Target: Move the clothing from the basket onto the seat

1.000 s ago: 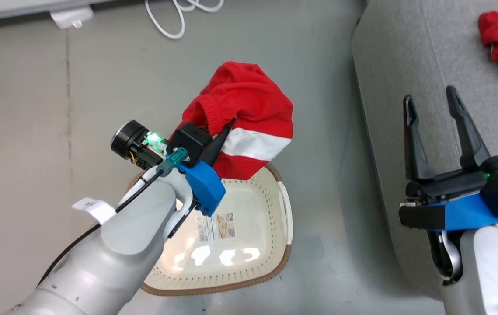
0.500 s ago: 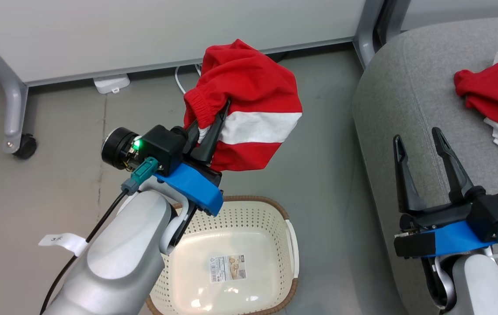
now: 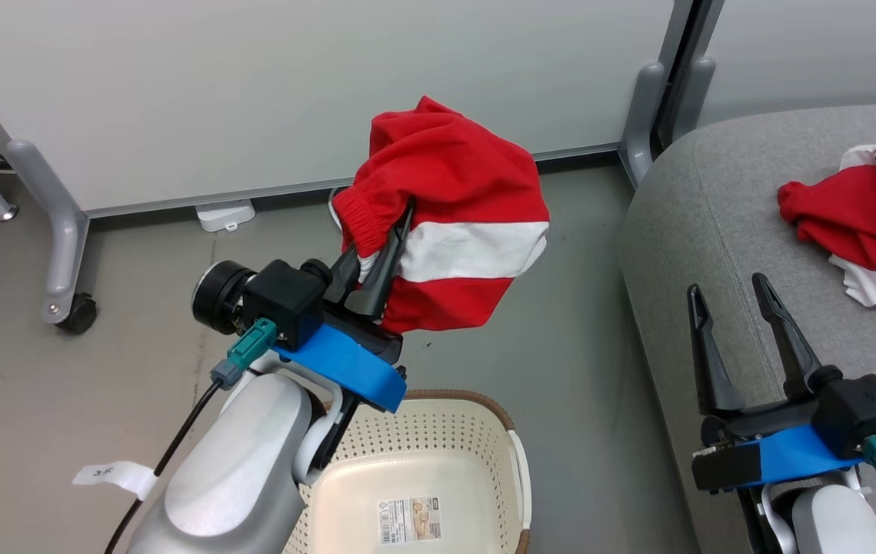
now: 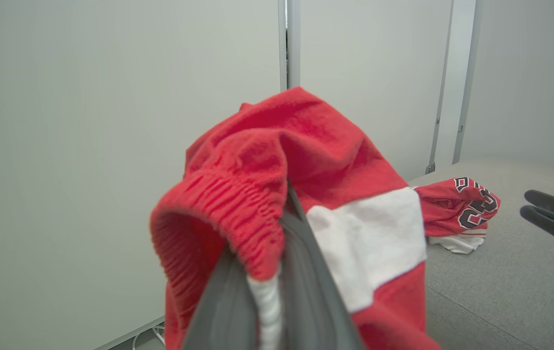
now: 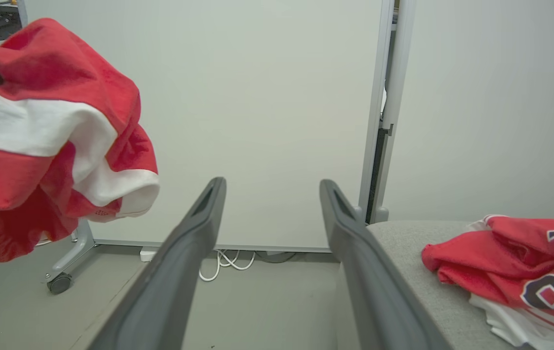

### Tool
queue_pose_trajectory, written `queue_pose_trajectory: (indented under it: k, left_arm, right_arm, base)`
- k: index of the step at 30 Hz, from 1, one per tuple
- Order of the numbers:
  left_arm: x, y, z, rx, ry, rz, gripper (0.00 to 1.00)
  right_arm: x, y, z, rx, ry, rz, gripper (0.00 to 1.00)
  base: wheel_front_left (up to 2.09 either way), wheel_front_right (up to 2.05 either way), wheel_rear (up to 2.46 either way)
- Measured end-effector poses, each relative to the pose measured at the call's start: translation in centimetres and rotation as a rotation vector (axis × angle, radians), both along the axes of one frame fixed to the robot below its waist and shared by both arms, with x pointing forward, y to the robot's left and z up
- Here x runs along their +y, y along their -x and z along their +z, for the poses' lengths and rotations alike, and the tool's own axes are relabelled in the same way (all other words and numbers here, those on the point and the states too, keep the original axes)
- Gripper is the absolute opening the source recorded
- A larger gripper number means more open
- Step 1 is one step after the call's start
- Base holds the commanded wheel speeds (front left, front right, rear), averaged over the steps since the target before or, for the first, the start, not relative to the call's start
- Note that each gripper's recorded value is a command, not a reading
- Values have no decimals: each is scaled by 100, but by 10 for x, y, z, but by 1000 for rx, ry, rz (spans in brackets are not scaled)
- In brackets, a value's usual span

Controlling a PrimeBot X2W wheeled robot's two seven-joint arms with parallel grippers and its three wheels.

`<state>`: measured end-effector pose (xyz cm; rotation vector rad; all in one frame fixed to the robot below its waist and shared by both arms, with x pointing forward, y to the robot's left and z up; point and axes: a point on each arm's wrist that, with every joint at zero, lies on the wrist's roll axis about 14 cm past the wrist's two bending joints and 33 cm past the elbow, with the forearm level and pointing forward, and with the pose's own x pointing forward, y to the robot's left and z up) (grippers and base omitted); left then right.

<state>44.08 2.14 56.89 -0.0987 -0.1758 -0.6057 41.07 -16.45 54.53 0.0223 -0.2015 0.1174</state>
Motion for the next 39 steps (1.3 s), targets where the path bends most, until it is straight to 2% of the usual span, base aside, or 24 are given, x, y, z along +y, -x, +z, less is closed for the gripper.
queue_pose_trajectory:
  k: [15, 21, 29, 39]
  left_arm:
    - [6, 9, 1, -13, -13, 15, 0]
    - [5, 8, -1, -12, -16, 16, 0]
    - [4, 2, 1, -21, -15, 13, 0]
    - [0, -1, -3, -12, -13, 9, 0]
  right_arm:
    - [16, 3, 6, -16, -13, 46, 100]
    - [53, -3, 18, -49, -14, 158, 100]
    - [110, -1, 12, -24, -52, 331, 100]
    - [141, -13, -1, 35, -106, 426, 100]
  base:
    - [0, 0, 0]
    - [0, 0, 0]
    - [0, 0, 0]
    - [0, 0, 0]
